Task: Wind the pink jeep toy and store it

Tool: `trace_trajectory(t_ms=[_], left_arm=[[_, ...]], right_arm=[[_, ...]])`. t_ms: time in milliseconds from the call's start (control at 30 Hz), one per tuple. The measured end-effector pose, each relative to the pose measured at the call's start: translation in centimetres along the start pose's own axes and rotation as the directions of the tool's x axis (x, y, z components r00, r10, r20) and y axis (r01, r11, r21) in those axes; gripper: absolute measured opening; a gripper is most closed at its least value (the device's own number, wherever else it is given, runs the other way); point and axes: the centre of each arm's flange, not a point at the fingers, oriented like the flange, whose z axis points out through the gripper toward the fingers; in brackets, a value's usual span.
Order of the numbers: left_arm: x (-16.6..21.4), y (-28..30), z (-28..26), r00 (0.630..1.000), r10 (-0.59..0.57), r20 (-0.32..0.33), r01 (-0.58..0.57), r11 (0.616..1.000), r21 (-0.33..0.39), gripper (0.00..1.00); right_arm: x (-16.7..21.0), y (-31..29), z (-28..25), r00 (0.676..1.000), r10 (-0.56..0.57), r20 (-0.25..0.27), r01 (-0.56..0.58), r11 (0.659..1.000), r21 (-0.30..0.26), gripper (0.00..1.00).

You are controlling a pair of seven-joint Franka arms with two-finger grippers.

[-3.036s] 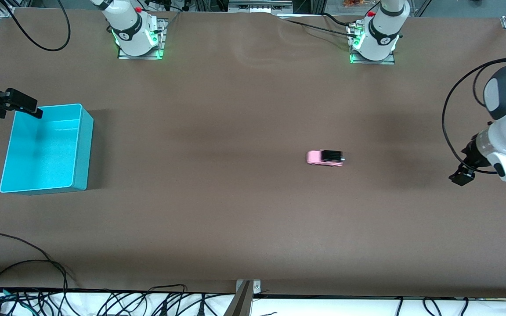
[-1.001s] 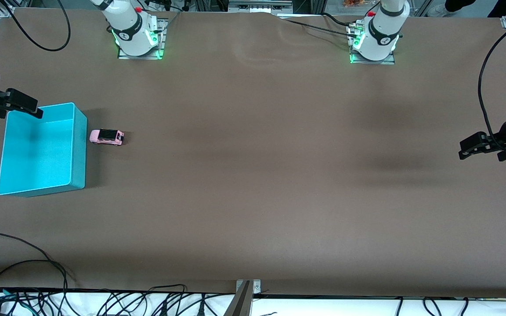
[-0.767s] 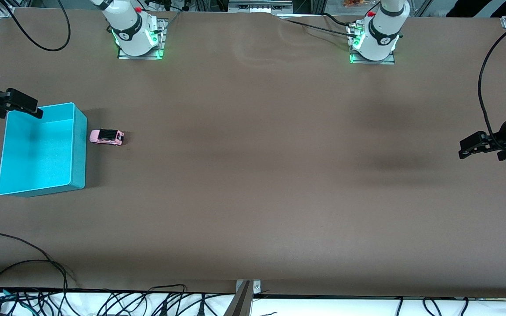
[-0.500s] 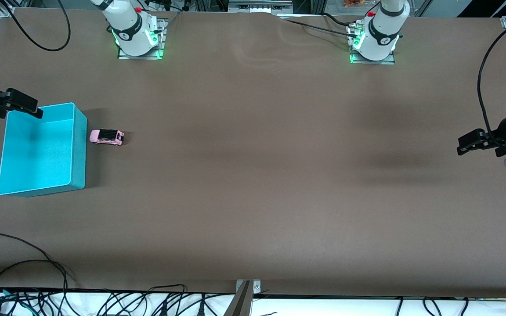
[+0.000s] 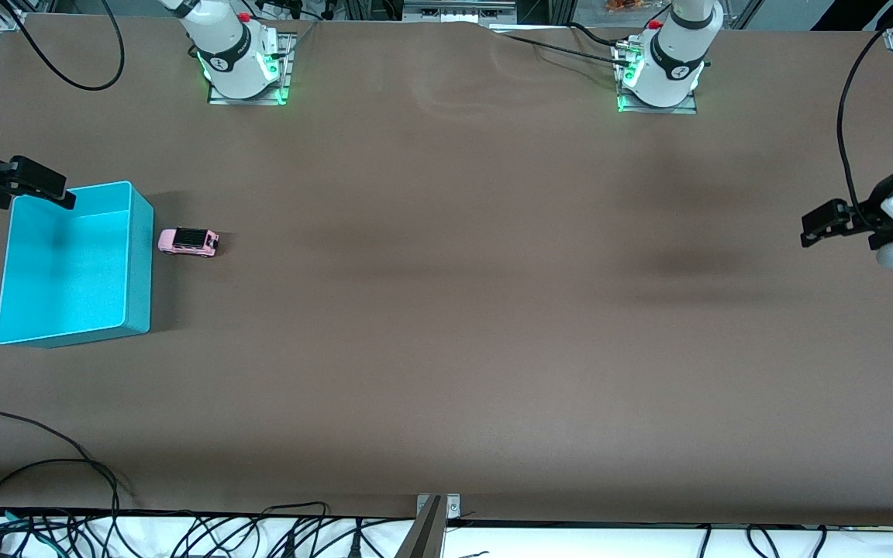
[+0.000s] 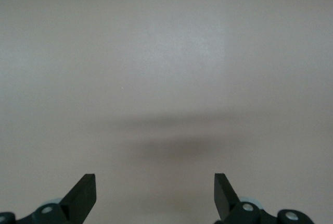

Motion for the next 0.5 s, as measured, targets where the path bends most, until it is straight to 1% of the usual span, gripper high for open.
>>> trace_trajectory(t_ms=[234,500], left_arm=[[-1.1,0.6,-0.7,1.0,0.027,-0.009,-0.027,0.999,-0.027,1.0],[-1.1,0.4,-0.5,1.0,0.024,-0.007,-0.024,0.999,-0.028,1.0]], right_arm=[[0.4,-0.6,0.7,1.0,-0.011,0.013,0.011,1.0,0.001,1.0],[0.7,-2.1,1.4,0.999,-0.036,0.026,0.036,0.999,0.0,1.0]])
